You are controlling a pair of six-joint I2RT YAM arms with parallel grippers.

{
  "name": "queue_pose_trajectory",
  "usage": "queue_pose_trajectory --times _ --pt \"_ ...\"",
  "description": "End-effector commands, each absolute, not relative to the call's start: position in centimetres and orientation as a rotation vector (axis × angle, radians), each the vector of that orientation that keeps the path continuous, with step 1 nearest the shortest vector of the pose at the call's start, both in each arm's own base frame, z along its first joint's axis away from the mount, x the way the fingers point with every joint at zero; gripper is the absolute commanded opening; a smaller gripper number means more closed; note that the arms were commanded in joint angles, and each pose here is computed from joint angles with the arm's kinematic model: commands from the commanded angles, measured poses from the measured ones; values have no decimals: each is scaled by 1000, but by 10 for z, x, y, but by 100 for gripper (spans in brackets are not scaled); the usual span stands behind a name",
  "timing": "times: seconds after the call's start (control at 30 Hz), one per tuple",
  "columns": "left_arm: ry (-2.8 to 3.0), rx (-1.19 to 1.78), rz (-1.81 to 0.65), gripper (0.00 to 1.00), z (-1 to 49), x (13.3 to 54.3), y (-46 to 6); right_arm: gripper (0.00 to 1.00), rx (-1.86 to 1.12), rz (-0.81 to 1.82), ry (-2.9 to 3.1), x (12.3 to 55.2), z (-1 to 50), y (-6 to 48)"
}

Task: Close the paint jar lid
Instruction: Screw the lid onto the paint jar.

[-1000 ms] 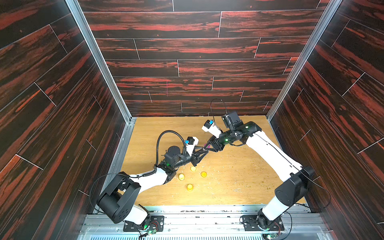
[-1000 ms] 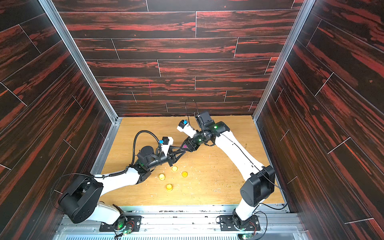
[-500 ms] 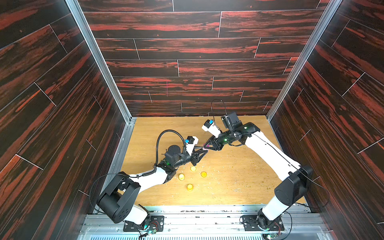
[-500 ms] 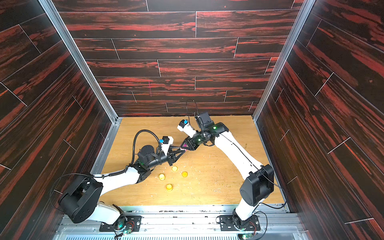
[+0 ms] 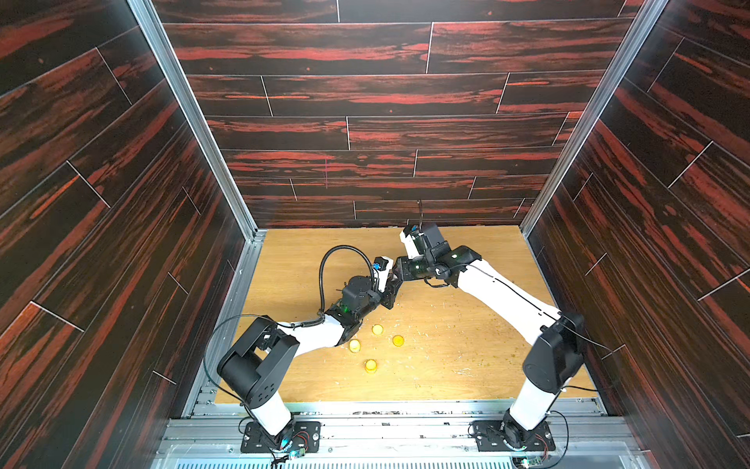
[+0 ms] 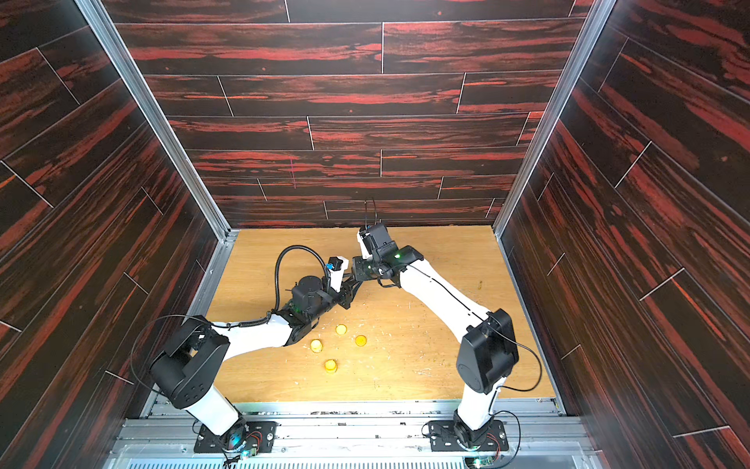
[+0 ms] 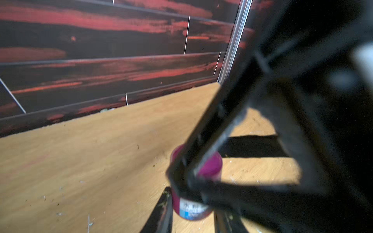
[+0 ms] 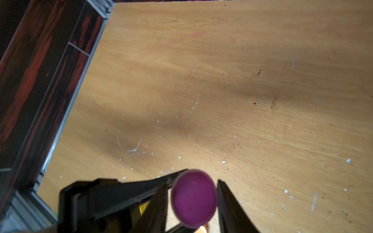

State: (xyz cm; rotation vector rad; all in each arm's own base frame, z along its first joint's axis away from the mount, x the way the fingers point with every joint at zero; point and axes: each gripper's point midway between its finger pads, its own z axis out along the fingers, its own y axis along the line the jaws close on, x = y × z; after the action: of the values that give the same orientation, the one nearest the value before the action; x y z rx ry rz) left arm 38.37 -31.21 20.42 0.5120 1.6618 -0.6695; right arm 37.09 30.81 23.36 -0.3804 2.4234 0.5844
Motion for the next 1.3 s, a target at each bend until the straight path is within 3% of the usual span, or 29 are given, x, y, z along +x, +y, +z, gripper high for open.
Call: queue_pose_trajectory --times 0.0,0.27,0.6,0.93,1.17,1.27 --pt "1460 488 -753 17 269 364 -297 57 -564 719 2322 330 282 304" --pt "1476 679 -973 17 269 311 -298 64 -1011 775 2165 288 311 292" --pt "1464 733 -1032 17 277 298 -303 63 -1218 848 2123 286 296 310" --pt "1470 743 -1024 17 277 300 -304 55 -1207 841 2146 294 287 314" --pt "1472 734 -1011 17 276 304 -304 34 -1191 872 2189 293 276 316" --pt "1470 726 -995 17 277 309 -305 30 -1142 892 2228 296 270 318"
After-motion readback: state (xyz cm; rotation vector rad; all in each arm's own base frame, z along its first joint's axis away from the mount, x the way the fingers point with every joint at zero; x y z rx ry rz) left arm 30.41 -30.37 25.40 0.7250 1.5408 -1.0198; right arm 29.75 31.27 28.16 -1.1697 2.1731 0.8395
